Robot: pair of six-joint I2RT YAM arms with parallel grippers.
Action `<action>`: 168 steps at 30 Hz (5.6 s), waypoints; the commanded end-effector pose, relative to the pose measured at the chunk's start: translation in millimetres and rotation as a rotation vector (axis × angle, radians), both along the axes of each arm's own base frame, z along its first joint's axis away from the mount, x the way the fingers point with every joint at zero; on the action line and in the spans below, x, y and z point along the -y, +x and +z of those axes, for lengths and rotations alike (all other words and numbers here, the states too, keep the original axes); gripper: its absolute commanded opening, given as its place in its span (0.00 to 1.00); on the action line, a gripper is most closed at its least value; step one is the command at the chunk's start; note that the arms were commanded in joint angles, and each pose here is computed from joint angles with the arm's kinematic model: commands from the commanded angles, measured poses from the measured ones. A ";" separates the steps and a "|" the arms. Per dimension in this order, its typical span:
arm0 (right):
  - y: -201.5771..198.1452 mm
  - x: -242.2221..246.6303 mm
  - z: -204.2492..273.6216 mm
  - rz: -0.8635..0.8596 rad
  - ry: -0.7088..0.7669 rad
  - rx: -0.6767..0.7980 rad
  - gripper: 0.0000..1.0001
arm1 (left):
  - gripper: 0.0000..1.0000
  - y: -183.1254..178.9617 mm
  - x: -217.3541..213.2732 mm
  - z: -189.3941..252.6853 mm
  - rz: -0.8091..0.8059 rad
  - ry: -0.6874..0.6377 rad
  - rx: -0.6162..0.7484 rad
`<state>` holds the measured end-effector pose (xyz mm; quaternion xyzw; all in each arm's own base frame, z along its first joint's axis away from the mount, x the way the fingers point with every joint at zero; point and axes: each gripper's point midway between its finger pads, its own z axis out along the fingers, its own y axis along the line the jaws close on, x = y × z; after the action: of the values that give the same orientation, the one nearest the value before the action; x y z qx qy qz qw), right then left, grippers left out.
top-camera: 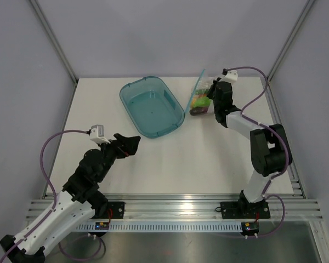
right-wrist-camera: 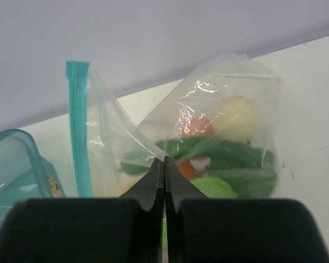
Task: Open the zip-top bag and remove the fake food
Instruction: Move the zipper food storage bag to the center of the board, then pick up the zipper food storage bag at the center of the board.
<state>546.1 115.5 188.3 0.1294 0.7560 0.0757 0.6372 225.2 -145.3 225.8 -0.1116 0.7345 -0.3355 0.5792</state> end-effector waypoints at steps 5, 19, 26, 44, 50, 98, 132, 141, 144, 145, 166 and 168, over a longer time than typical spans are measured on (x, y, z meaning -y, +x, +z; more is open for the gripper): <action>-73.1 21.6 17.3 -0.041 0.134 0.094 0.00 | 0.99 0.5 12.6 27.6 -0.068 0.021 0.060; -193.8 13.1 28.4 0.094 0.213 0.161 0.00 | 0.99 2.8 46.0 27.0 -0.220 0.007 0.211; -215.0 -5.9 42.0 0.195 0.228 0.154 0.00 | 0.99 13.0 88.9 13.3 -0.379 0.113 0.228; -252.8 -54.7 73.4 0.518 0.233 0.071 0.00 | 0.99 21.3 108.4 10.3 -0.367 0.244 0.249; -261.1 -54.8 52.6 0.510 0.224 -0.099 0.00 | 0.99 17.1 97.0 13.8 -0.333 0.227 0.256; -258.8 -208.0 15.9 0.037 -0.211 -0.378 0.72 | 0.99 16.5 -32.8 -2.7 0.285 0.053 0.026; -207.3 -180.1 -68.2 -0.231 -0.284 -0.469 0.69 | 0.99 14.2 -41.7 -5.3 0.315 0.070 0.016; -208.9 -173.5 -70.0 -0.230 -0.283 -0.482 0.51 | 0.99 14.5 -40.3 -4.5 0.308 0.072 0.020; -210.0 -172.0 -70.6 -0.229 -0.284 -0.489 0.47 | 0.99 14.5 -39.4 -4.6 0.303 0.074 0.020; -210.2 -170.6 -70.8 -0.232 -0.286 -0.492 0.47 | 0.99 14.2 -38.8 -4.3 0.300 0.074 0.020; -221.2 -172.3 -35.2 -0.110 -0.140 -0.460 0.00 | 0.99 15.6 -21.7 -2.1 0.209 0.105 0.058; -222.3 -176.3 -13.0 -0.059 -0.064 -0.420 0.00 | 0.99 15.9 -13.0 1.2 0.161 0.121 0.088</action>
<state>317.5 278.8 116.4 0.1212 0.8862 -0.1002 0.4357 238.4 -115.6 208.8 -0.1552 0.7362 -0.2126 0.6235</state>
